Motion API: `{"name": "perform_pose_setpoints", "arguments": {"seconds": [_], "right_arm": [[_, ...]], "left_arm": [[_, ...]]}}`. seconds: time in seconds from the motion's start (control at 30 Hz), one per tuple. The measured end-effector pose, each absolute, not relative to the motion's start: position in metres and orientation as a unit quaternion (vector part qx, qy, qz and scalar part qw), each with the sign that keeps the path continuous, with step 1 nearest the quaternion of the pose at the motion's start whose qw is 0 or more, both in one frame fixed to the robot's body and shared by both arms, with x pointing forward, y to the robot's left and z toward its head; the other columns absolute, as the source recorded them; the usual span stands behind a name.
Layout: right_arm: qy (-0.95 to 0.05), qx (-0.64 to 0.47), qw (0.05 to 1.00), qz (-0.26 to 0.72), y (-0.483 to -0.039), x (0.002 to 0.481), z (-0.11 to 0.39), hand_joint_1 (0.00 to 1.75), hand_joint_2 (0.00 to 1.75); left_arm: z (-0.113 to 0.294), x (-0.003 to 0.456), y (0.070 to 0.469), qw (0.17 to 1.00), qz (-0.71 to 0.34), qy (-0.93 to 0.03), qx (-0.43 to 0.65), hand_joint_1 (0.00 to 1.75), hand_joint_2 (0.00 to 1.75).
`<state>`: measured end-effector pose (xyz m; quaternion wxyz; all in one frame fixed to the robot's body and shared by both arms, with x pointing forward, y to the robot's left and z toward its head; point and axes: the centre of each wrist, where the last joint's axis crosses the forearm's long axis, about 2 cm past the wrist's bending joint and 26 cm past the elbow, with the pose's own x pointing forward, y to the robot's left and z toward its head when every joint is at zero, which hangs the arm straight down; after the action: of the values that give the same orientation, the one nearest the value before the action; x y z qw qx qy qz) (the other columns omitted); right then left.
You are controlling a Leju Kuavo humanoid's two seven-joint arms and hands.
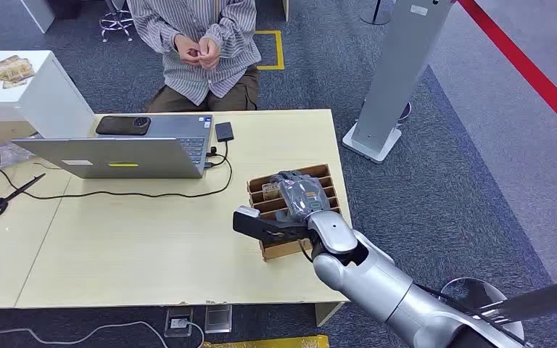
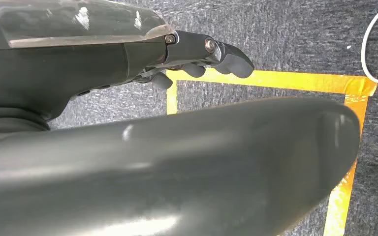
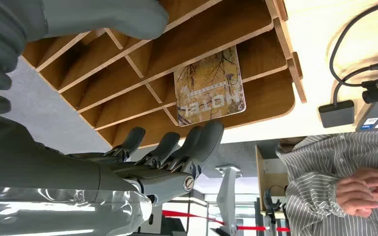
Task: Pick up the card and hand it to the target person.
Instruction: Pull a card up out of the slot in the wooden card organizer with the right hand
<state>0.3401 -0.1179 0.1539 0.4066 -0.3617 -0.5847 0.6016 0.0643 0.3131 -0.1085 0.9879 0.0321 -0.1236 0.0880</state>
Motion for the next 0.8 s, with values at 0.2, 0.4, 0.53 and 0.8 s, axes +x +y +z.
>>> {"name": "perform_pose_setpoints", "arguments": {"seconds": [0.2, 0.4, 0.53, 0.8], "right_arm": [[-0.584, -0.362, 0.407, 0.602, -0.1178, 0.3404, 0.154, 0.7, 1.75], [-0.583, -0.362, 0.408, 0.602, -0.1185, 0.3398, 0.1527, 0.86, 1.75], [-0.584, -0.362, 0.409, 0.601, -0.1193, 0.3396, 0.1526, 1.07, 1.75], [-0.584, -0.364, 0.409, 0.6, -0.1211, 0.3394, 0.1535, 1.12, 1.75]], "left_arm": [[-0.1085, 0.0643, 0.313, 0.988, 0.089, -0.124, 0.032, 0.0, 0.0], [-0.1084, 0.0644, 0.3131, 0.988, 0.087, -0.125, 0.032, 0.0, 0.0], [-0.1084, 0.0643, 0.3132, 0.988, 0.086, -0.125, 0.031, 0.0, 0.0], [-0.1084, 0.0644, 0.3135, 0.988, 0.085, -0.124, 0.032, 0.0, 0.0]]}}
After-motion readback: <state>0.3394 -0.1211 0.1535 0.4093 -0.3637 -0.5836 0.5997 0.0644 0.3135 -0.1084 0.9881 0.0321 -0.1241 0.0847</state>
